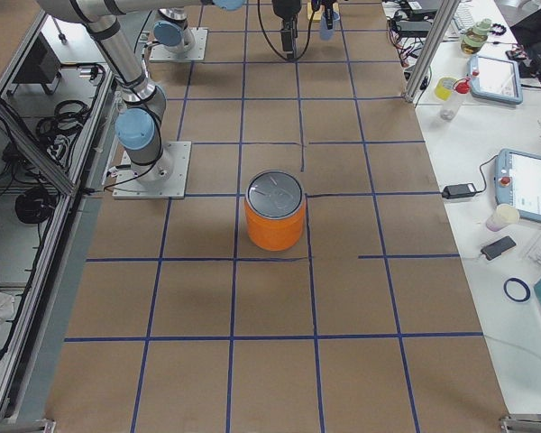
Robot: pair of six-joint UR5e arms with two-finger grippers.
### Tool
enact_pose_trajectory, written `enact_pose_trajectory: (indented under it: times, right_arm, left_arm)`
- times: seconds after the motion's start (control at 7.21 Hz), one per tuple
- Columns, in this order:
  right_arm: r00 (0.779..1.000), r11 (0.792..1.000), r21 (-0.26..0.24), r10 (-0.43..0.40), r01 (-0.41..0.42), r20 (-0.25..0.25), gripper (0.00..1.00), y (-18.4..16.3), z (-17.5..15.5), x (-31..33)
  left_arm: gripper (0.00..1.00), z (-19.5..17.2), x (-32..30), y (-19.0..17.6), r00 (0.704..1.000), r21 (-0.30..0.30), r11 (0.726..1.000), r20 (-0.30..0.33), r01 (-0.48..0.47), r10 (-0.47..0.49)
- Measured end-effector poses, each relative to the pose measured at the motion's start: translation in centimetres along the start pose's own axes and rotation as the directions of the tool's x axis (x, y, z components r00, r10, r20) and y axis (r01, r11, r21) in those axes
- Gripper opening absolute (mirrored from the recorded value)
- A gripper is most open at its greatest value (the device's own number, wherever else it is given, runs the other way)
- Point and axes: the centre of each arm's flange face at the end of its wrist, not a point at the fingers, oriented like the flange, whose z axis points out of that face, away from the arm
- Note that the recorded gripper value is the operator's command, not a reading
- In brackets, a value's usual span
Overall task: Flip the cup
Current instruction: 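Lift the cup with the left gripper and rotate it upright, then set the cup upright on the table and open the left gripper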
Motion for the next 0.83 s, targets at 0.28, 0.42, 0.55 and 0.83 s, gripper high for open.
enact_pose_trajectory:
  times: [0.28,0.42,0.55,0.83]
  right_arm:
    - [1.000,1.000,0.003,0.002,-0.002,0.000,1.00,-0.1,0.0,0.1]
    - [1.000,1.000,0.001,0.003,-0.003,-0.001,1.00,-0.1,0.2,0.1]
    - [1.000,1.000,-0.002,0.006,-0.006,-0.001,1.00,-0.1,0.3,0.1]
    - [1.000,1.000,-0.004,0.007,-0.007,0.000,1.00,-0.2,0.4,0.1]
  left_arm:
    - [0.00,2.5,-1.4,-0.2,1.000,-0.034,0.999,0.014,-0.024,0.024]
    - [0.00,3.3,-1.5,-0.2,1.000,-0.042,0.999,0.012,-0.025,0.025]
    - [0.35,3.9,-1.5,-0.2,1.000,-0.047,0.999,0.008,-0.023,0.024]
    - [1.00,3.7,-1.5,-0.2,1.000,-0.043,0.999,0.008,-0.019,0.019]
